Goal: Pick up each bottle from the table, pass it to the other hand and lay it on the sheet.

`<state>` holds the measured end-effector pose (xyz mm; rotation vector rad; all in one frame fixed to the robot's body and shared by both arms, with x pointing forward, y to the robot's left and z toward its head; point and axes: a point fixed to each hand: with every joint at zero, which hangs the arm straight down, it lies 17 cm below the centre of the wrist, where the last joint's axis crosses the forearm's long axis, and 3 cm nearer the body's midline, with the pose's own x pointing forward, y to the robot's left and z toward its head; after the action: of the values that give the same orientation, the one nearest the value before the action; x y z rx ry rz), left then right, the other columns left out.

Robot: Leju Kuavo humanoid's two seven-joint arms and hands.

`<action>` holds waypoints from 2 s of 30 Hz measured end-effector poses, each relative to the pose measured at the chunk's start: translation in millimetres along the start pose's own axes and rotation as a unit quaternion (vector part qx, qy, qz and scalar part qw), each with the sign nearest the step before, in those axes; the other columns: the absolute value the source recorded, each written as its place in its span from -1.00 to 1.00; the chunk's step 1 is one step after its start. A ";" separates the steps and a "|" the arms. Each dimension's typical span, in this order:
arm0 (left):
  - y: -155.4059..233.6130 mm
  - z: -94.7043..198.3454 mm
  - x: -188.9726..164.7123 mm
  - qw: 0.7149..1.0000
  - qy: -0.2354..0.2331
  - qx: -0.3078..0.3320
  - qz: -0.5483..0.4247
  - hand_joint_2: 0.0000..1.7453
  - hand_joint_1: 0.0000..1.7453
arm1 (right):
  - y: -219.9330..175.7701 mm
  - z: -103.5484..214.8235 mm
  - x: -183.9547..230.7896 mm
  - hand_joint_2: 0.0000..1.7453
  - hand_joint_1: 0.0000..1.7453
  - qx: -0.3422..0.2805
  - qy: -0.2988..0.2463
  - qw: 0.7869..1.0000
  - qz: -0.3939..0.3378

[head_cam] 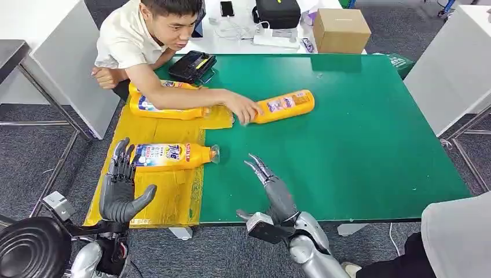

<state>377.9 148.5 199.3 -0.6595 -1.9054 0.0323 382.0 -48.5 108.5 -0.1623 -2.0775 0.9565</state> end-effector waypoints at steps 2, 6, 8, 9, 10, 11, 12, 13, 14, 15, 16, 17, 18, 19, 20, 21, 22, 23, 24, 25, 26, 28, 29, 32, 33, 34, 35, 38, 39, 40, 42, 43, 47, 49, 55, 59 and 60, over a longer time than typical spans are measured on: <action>-4.8 2.7 -2.6 1.000 0.001 -0.004 -0.028 1.00 -1.00 | -7.1 2.2 -11.4 1.00 -1.00 -0.006 0.017 1.000 0.026; -14.9 12.1 -15.0 0.995 0.011 -0.012 -0.102 1.00 -1.00 | -42.3 7.8 -52.5 1.00 -1.00 -0.016 0.053 0.995 0.081; -16.7 14.5 -16.8 0.994 0.011 -0.013 -0.108 1.00 -1.00 | -61.8 11.5 -75.8 1.00 -1.00 -0.018 0.073 0.991 0.108; -17.7 14.8 -17.0 0.994 0.010 -0.014 -0.110 1.00 -1.00 | -69.7 13.2 -85.5 1.00 -1.00 -0.018 0.081 0.989 0.120; -19.8 14.9 -16.7 0.994 0.007 -0.017 -0.110 1.00 -1.00 | -81.6 17.6 -104.8 1.00 -1.00 -0.011 0.097 0.985 0.142; -22.2 14.9 -16.8 0.994 0.006 -0.020 -0.110 1.00 -1.00 | -89.5 17.5 -115.2 1.00 -1.00 -0.008 0.105 0.982 0.155; -25.0 15.0 -17.1 0.994 0.005 -0.024 -0.110 1.00 -1.00 | -97.3 19.2 -126.3 1.00 -1.00 -0.005 0.115 0.979 0.168; -28.4 15.2 -17.9 0.994 0.006 -0.029 -0.109 1.00 -1.00 | -104.9 21.4 -137.4 1.00 -1.00 0.002 0.123 0.975 0.183; -31.6 15.3 -18.6 0.993 0.006 -0.034 -0.109 1.00 -1.00 | -110.0 22.6 -146.6 1.00 -1.00 0.008 0.130 0.972 0.194; -34.9 14.9 -19.0 0.993 0.006 -0.039 -0.108 1.00 -1.00 | -114.9 24.0 -155.7 1.00 -1.00 0.015 0.138 0.969 0.205; -37.2 14.2 -19.1 0.993 0.005 -0.042 -0.107 1.00 -1.00 | -117.7 24.8 -162.8 1.00 -1.00 0.021 0.146 0.966 0.214; -39.4 13.2 -18.8 0.993 0.004 -0.045 -0.106 1.00 -1.00 | -120.4 25.0 -168.1 1.00 -1.00 0.025 0.151 0.963 0.222; -42.4 12.2 -18.8 0.993 0.004 -0.049 -0.105 1.00 -1.00 | -123.2 25.5 -174.0 1.00 -1.00 0.029 0.157 0.960 0.232; -45.2 10.7 -18.3 0.993 0.002 -0.053 -0.104 1.00 -1.00 | -126.2 26.6 -181.0 1.00 -1.00 0.034 0.166 0.955 0.242; -47.4 9.3 -17.7 0.993 0.000 -0.056 -0.103 1.00 -1.00 | -128.4 27.0 -186.3 1.00 -1.00 0.038 0.172 0.952 0.251; -49.5 8.1 -17.2 0.993 -0.001 -0.060 -0.103 1.00 -1.00 | -130.7 26.1 -189.8 1.00 -1.00 0.042 0.177 0.949 0.258; -50.7 7.1 -16.8 0.993 -0.002 -0.062 -0.102 1.00 -1.00 | -133.6 25.2 -194.4 1.00 -1.00 0.046 0.183 0.945 0.267; -52.4 6.0 -16.8 0.993 -0.002 -0.065 -0.101 1.00 -1.00 | -137.2 24.6 -199.4 1.00 -1.00 0.052 0.189 0.941 0.276; -54.1 4.2 -16.6 0.993 -0.004 -0.068 -0.099 1.00 -1.00 | -142.1 22.0 -203.3 1.00 -1.00 0.056 0.193 0.937 0.286; -56.3 2.1 -16.5 0.993 -0.005 -0.073 -0.096 1.00 -1.00 | -148.1 20.1 -208.5 1.00 -1.00 0.061 0.199 0.932 0.297; -58.2 -0.3 -16.4 0.993 -0.006 -0.077 -0.095 1.00 -1.00 | -154.2 16.1 -211.9 1.00 -1.00 0.065 0.204 0.927 0.307; -61.3 -4.6 -16.7 0.992 -0.007 -0.084 -0.092 1.00 -1.00 | -164.0 9.4 -219.4 1.00 -1.00 0.078 0.214 0.919 0.320; -63.4 -6.5 -17.4 0.992 -0.007 -0.088 -0.088 1.00 -1.00 | -166.5 7.9 -224.3 1.00 -1.00 0.089 0.223 0.916 0.321; -70.1 -10.4 -19.4 0.991 -0.007 -0.101 -0.083 1.00 -1.00 | -169.9 6.2 -234.2 1.00 -1.00 0.113 0.241 0.912 0.313; -71.5 -11.0 -20.2 0.991 -0.006 -0.103 -0.081 1.00 -1.00 | -168.7 7.0 -235.9 1.00 -1.00 0.119 0.244 0.911 0.310; -72.9 -11.8 -20.6 0.991 -0.006 -0.105 -0.080 1.00 -1.00 | -167.3 7.5 -237.0 1.00 -1.00 0.123 0.246 0.911 0.307; -73.6 -12.5 -21.4 0.991 -0.005 -0.106 -0.079 1.00 -1.00 | -164.5 9.9 -238.8 1.00 -1.00 0.128 0.248 0.911 0.304; -76.5 -13.8 -23.1 0.991 -0.004 -0.111 -0.078 1.00 -1.00 | -159.3 14.0 -241.6 1.00 -1.00 0.136 0.253 0.910 0.298; -76.7 -14.0 -23.7 0.991 -0.003 -0.112 -0.077 1.00 -1.00 | -158.2 14.7 -242.2 1.00 -1.00 0.138 0.254 0.910 0.297; -76.9 -14.2 -24.3 0.991 -0.003 -0.112 -0.075 1.00 -1.00 | -154.7 16.3 -243.2 1.00 -1.00 0.144 0.257 0.910 0.293; -77.6 -14.9 -25.7 0.991 -0.001 -0.114 -0.073 1.00 -1.00 | -145.7 20.6 -245.2 1.00 -1.00 0.158 0.263 0.909 0.284; -78.4 -15.3 -26.4 0.991 0.000 -0.117 -0.072 1.00 -1.00 | -141.7 22.3 -245.5 1.00 -1.00 0.163 0.263 0.908 0.282; -82.6 -17.1 -29.5 0.990 0.003 -0.124 -0.070 1.00 -1.00 | -129.7 25.3 -245.6 1.00 -1.00 0.177 0.267 0.908 0.271; -83.0 -16.9 -31.4 0.990 0.005 -0.125 -0.069 1.00 -1.00 | -126.4 26.6 -245.8 1.00 -1.00 0.180 0.268 0.907 0.269; -83.9 -17.9 -35.2 0.989 0.009 -0.128 -0.069 1.00 -1.00 | -119.3 29.8 -246.3 1.00 -1.00 0.187 0.271 0.908 0.261; -84.5 -16.9 -36.7 0.989 0.011 -0.129 -0.067 1.00 -1.00 | -112.8 31.7 -244.3 1.00 -1.00 0.192 0.264 0.911 0.253; -84.9 -16.5 -36.9 0.989 0.012 -0.129 -0.066 1.00 -1.00 | -110.5 31.9 -243.4 1.00 -1.00 0.194 0.262 0.912 0.251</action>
<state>366.1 55.2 202.1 -0.6997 -1.9440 -0.3094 540.5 -246.6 18.4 -0.6875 -1.3371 1.4291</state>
